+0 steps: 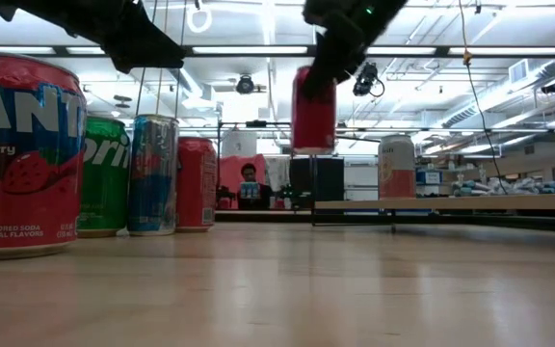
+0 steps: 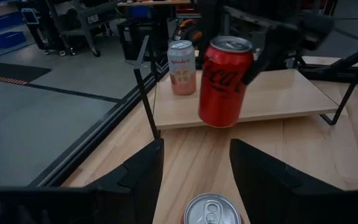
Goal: Place canned beverage on shelf
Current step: Put the red soda can on the shelf, aligned with the other white-and-orange soda can
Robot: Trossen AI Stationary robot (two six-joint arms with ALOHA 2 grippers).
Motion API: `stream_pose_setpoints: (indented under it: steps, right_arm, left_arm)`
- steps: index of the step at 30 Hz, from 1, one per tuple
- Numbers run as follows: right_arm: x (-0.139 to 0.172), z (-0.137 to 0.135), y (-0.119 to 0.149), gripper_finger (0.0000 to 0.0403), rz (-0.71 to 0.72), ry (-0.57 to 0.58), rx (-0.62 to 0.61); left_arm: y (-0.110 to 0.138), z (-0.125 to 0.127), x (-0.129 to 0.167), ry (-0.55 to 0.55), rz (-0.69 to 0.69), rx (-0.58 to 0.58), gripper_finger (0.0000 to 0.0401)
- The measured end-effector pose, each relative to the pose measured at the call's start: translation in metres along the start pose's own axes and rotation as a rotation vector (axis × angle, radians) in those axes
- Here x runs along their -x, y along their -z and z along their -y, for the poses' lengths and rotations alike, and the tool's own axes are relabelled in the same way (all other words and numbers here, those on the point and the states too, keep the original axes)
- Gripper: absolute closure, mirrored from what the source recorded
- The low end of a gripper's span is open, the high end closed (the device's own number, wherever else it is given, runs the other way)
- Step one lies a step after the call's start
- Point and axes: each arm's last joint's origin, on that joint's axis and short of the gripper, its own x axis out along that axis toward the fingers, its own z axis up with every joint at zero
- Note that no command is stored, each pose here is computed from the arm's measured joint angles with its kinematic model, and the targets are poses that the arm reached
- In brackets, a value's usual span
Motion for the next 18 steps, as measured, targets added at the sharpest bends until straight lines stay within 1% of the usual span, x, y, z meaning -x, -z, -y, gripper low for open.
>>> stream_pose_setpoints:
  steps: [6,10,14,18]
  right_arm:
    - [0.000,0.017,0.030,0.0067,0.044,0.019,-0.044]
    - [-0.003,0.029,0.047,0.0067,0.020,0.038,-0.071]
    - [-0.007,0.040,0.055,0.0066,-0.004,0.064,-0.085]
    - [-0.011,0.048,0.057,0.0066,-0.022,0.077,-0.069]
  left_arm:
    - [0.000,0.000,0.000,0.000,0.000,0.001,0.0207]
    - [0.000,0.000,0.000,0.000,0.000,0.000,0.0207]
    - [0.000,0.000,0.000,0.000,0.000,0.000,0.0207]
    - [0.000,0.000,0.000,0.000,0.000,0.000,0.0207]
